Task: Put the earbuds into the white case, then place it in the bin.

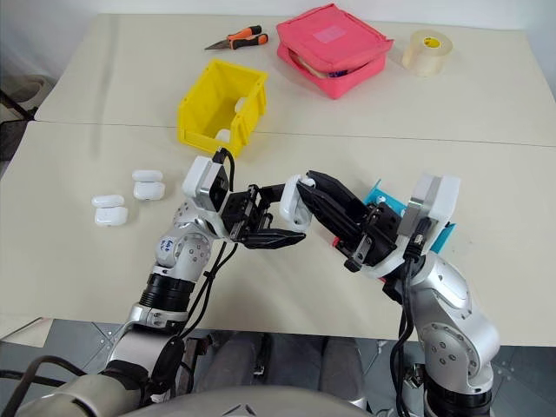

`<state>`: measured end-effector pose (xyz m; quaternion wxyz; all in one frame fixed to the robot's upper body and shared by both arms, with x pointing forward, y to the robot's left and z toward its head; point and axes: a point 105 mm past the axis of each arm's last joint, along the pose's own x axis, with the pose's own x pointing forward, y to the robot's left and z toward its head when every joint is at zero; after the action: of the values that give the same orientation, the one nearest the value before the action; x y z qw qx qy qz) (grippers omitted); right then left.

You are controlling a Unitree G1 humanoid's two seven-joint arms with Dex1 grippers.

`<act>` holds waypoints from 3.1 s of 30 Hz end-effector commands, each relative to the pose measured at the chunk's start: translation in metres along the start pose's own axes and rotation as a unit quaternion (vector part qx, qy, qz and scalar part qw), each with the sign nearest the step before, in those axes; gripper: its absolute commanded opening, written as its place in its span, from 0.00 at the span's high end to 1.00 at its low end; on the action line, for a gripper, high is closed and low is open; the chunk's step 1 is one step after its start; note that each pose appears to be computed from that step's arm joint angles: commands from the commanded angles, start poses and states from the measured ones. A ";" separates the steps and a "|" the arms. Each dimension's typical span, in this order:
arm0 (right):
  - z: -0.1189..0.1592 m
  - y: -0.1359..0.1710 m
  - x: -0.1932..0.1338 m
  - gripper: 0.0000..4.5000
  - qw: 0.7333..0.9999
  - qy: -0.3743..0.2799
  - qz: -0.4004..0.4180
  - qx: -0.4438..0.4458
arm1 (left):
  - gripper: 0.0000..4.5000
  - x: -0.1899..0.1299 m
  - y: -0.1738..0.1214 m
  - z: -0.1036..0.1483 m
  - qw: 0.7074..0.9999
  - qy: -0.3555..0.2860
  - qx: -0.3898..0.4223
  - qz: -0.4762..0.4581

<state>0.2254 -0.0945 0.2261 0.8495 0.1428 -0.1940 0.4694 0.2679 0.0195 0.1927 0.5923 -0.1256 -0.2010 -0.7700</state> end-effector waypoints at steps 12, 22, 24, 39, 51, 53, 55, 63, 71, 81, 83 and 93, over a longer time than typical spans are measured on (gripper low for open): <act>-0.024 0.000 -0.004 0.74 0.999 0.038 0.018 0.005 | 0.38 0.010 -0.001 0.016 0.999 -0.020 0.037 -0.017; 0.023 -0.012 -0.036 0.02 0.990 0.095 0.003 -0.103 | 0.38 -0.008 0.006 0.001 0.999 0.010 0.038 0.018; 0.027 -0.020 -0.056 0.01 0.984 0.127 -0.024 -0.120 | 0.38 -0.016 0.007 -0.002 0.998 0.020 0.043 0.028; 0.028 -0.067 -0.181 0.01 0.912 0.339 -0.155 -0.172 | 0.38 -0.030 0.001 -0.011 0.994 0.032 0.096 0.032; 0.029 -0.131 -0.148 0.01 0.813 0.534 -0.197 -0.124 | 0.38 -0.022 -0.001 -0.016 0.995 0.015 0.099 0.031; 0.027 -0.140 -0.141 0.01 0.803 0.547 -0.197 -0.131 | 0.38 -0.020 -0.002 -0.016 0.995 0.010 0.099 0.031; 0.024 -0.147 -0.137 0.01 0.789 0.566 -0.193 -0.142 | 0.38 -0.019 -0.002 -0.017 0.994 0.006 0.100 0.032; 0.007 -0.163 -0.138 0.01 0.741 0.633 -0.151 -0.166 | 0.38 -0.016 -0.007 -0.019 0.994 -0.006 0.102 0.042; -0.005 -0.171 -0.138 0.23 0.727 0.658 -0.103 -0.165 | 0.38 -0.018 -0.007 -0.020 0.993 -0.008 0.104 0.051; -0.010 -0.175 -0.142 0.53 0.722 0.668 -0.089 -0.157 | 0.38 -0.020 -0.005 -0.018 0.993 -0.009 0.109 0.054; -0.011 -0.174 -0.143 0.53 0.721 0.670 -0.085 -0.154 | 0.38 -0.020 -0.004 -0.017 0.992 -0.008 0.109 0.054; -0.017 -0.172 -0.145 0.90 0.719 0.675 -0.081 -0.144 | 0.38 -0.020 -0.004 -0.015 0.992 -0.006 0.111 0.051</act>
<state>0.3061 -0.2781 0.1394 0.8006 -0.3199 0.3641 0.3522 0.2723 0.0306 0.1602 0.6485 -0.0802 -0.2616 -0.7103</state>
